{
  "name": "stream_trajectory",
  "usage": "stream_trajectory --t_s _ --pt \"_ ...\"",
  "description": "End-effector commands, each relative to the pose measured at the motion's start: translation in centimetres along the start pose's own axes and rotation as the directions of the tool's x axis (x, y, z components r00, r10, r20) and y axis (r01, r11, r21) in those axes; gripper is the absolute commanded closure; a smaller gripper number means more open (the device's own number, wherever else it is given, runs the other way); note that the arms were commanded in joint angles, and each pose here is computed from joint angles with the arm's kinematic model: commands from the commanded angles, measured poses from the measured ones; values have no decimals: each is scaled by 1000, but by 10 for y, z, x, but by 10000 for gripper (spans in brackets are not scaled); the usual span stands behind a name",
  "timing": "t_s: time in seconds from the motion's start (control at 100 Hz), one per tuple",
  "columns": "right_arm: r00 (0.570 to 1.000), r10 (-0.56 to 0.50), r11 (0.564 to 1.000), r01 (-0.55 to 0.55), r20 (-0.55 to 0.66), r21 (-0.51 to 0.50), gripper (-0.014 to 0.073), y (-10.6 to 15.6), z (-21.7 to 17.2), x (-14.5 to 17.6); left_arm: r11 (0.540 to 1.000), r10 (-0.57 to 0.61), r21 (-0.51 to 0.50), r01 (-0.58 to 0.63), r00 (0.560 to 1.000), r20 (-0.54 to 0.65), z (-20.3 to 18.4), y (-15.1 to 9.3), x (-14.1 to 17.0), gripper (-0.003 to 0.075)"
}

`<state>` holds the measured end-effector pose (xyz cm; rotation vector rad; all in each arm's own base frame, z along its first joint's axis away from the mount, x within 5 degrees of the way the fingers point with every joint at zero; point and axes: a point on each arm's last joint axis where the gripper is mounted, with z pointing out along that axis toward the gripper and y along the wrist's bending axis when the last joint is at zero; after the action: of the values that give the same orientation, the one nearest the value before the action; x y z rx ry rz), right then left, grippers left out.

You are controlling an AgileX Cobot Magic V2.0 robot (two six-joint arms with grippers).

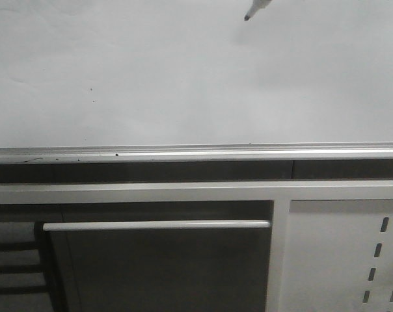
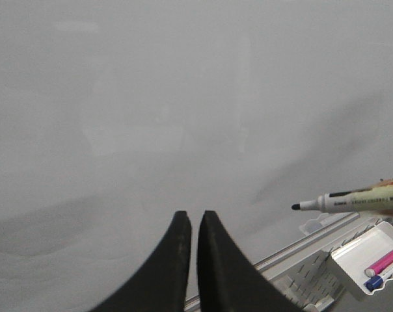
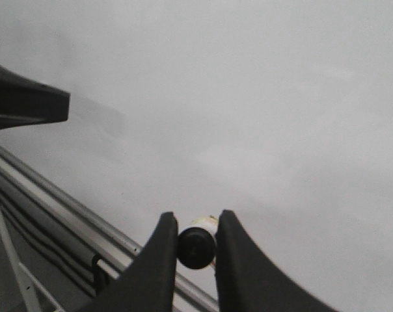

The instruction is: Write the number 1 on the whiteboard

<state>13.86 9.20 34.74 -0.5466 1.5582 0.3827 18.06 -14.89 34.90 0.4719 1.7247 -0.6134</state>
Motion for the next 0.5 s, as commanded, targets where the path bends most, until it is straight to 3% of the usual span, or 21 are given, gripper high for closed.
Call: stream_trajectory --t_s 0.0,0.49 --pt "997 -22 997 17 77 70 638 -7 4 -13 1000 -10 -25 12 998 68 -7 1 -15 741" --pt "999 -50 986 53 -19 159 638 -14 55 15 999 -10 -33 12 997 72 -7 2 -16 741"
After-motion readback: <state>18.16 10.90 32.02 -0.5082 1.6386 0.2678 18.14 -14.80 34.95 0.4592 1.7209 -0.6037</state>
